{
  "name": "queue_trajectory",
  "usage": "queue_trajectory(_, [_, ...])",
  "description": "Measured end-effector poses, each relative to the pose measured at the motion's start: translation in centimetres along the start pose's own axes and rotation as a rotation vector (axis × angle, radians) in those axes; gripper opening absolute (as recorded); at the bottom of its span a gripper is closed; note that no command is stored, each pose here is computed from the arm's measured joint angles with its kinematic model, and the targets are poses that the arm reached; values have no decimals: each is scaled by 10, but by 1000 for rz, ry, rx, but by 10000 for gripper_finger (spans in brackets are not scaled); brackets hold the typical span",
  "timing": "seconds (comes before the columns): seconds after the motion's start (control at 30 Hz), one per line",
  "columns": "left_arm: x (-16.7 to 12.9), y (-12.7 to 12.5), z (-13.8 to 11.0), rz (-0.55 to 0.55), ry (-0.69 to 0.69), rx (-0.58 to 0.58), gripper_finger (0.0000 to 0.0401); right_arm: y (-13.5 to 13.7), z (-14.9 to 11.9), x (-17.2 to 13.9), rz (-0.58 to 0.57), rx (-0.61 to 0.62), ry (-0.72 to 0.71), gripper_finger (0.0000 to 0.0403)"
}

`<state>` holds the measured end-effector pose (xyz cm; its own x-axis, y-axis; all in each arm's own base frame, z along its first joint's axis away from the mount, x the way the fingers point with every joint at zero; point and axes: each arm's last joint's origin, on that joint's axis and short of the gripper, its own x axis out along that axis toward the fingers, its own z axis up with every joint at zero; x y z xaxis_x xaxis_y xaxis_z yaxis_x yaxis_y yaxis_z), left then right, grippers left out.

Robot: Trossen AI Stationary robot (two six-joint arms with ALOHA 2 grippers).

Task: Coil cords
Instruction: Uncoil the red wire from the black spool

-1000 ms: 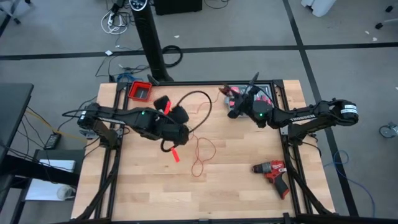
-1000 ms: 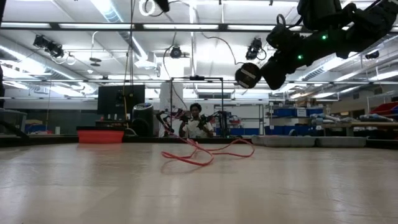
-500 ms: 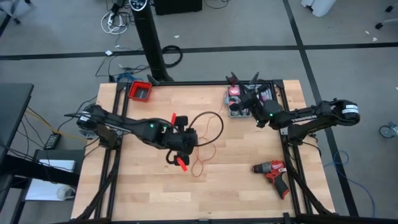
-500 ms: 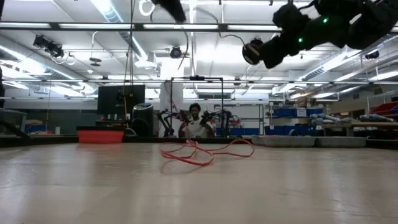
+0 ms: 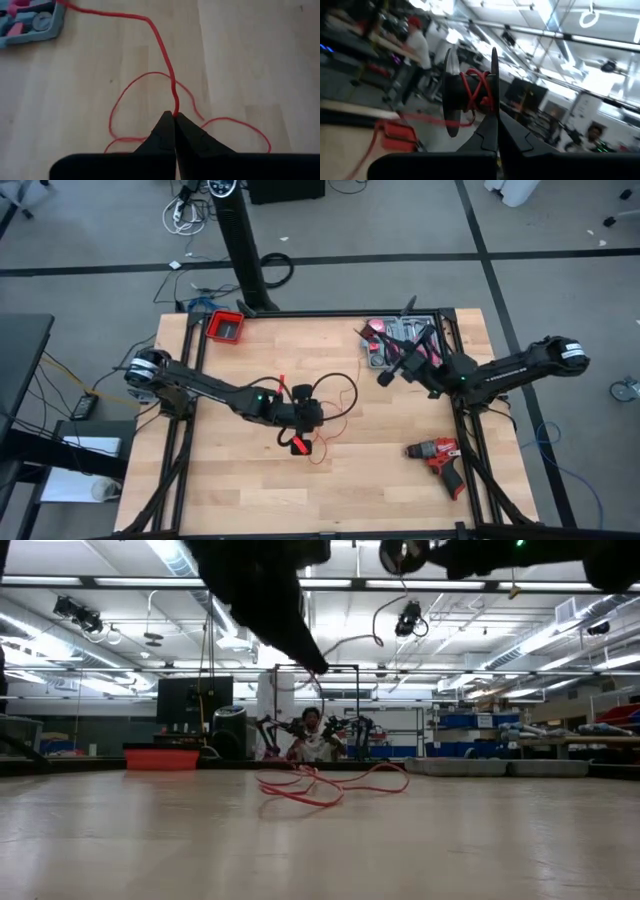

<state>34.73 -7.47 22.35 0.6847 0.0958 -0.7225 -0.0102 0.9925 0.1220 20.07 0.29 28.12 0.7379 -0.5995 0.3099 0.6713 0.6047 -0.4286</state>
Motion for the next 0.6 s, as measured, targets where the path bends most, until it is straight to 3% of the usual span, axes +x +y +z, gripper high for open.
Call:
queue_trajectory(0.17, [13,4,-20,-33,-13,-50,0,-4,12,-10,34,38,-61,0])
queue_trajectory(0.33, [11,16,-30,60,15,-92,0,6,16,-19,166,52,-103,0])
queue_trajectory(0.6, [-33,34,-33,287,53,-138,0,34,-1,-35,405,85,93,0])
